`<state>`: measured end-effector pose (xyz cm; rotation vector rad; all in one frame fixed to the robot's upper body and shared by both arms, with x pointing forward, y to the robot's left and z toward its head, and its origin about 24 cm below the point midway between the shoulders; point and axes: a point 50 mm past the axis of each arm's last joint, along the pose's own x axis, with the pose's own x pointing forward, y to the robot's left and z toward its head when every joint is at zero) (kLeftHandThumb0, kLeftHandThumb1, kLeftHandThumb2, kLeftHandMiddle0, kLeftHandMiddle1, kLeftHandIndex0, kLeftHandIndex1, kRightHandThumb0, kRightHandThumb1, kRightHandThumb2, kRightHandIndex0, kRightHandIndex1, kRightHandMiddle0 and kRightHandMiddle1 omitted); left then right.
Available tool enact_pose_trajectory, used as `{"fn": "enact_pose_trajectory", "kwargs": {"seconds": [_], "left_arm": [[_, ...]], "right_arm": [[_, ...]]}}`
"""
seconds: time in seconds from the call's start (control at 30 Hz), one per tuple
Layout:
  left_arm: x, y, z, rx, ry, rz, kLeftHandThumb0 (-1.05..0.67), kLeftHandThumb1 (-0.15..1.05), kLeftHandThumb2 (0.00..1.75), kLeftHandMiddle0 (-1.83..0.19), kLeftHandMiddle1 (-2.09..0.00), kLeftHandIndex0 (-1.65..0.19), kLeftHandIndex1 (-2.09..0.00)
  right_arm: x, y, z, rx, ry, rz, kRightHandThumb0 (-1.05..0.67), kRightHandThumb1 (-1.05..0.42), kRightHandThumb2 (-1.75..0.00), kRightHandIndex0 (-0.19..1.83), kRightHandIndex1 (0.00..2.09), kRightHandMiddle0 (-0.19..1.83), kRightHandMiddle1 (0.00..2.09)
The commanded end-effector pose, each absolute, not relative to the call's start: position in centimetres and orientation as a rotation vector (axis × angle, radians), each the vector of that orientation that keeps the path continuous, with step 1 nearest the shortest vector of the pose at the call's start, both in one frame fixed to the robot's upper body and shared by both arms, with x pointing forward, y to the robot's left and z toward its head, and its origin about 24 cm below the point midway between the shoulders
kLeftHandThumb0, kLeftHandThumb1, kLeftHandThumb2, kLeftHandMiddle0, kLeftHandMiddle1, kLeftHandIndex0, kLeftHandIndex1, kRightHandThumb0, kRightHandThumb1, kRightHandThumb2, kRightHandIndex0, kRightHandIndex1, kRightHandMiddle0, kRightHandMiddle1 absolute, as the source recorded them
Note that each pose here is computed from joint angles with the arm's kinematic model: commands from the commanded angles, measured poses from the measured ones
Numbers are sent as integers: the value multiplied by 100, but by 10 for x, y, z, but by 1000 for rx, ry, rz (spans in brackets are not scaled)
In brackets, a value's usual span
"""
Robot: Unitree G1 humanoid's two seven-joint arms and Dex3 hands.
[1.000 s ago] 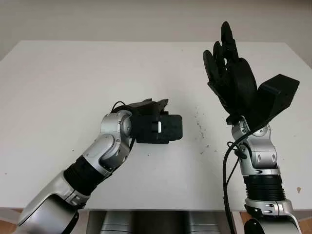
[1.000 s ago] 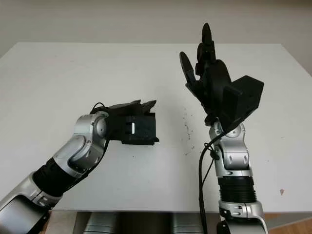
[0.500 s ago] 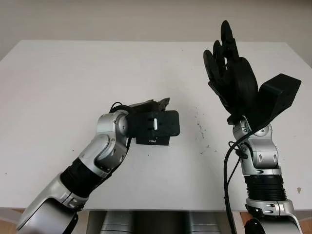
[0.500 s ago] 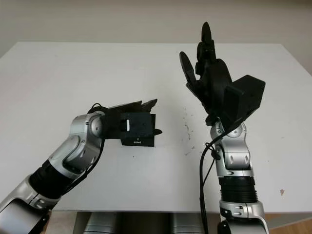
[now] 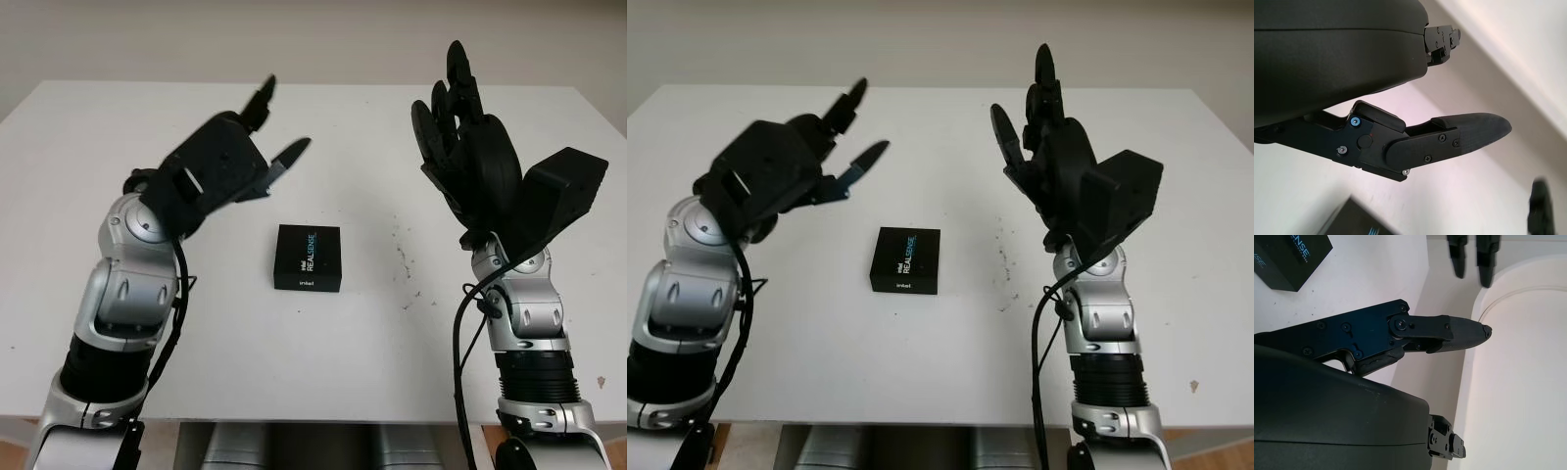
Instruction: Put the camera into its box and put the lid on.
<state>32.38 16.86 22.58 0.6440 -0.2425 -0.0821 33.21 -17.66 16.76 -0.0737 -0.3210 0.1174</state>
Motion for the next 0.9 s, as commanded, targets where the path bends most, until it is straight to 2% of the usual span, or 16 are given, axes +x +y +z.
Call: {"fn": "enact_pose_trajectory", "kwargs": {"seconds": [0.0, 0.07, 0.17, 0.37, 0.5, 0.87], "left_arm": [[330, 177, 228, 598, -284, -12, -77, 105, 71, 13, -4, 10, -5], [335, 186, 222, 535, -313, 51, -77, 105, 70, 18, -1, 17, -1], [338, 194, 206, 478, -351, 115, -79, 105, 66, 19, 0, 19, 0], [335, 201, 170, 225, -384, 97, -85, 105, 59, 19, 0, 19, 0], [334, 205, 155, 130, -372, 53, -80, 105, 59, 19, 0, 19, 0], [333, 206, 141, 72, -320, 39, -76, 105, 58, 19, 0, 19, 0]], "right_arm": [[334, -175, 169, -73, -316, 123, -72, -105, -41, -19, 0, -19, 0], [335, -175, 165, -75, -306, 127, -72, -105, -40, -19, 0, -19, 0], [335, -177, 159, -88, -282, 133, -72, -105, -41, -19, 0, -19, 0], [335, -177, 149, -77, -252, 123, -69, -105, -42, -19, 0, -19, 0], [336, -176, 144, -57, -243, 115, -69, -105, -45, -19, 0, -19, 0], [337, -174, 139, -26, -222, 105, -70, -105, -46, -19, 0, -19, 0]]}}
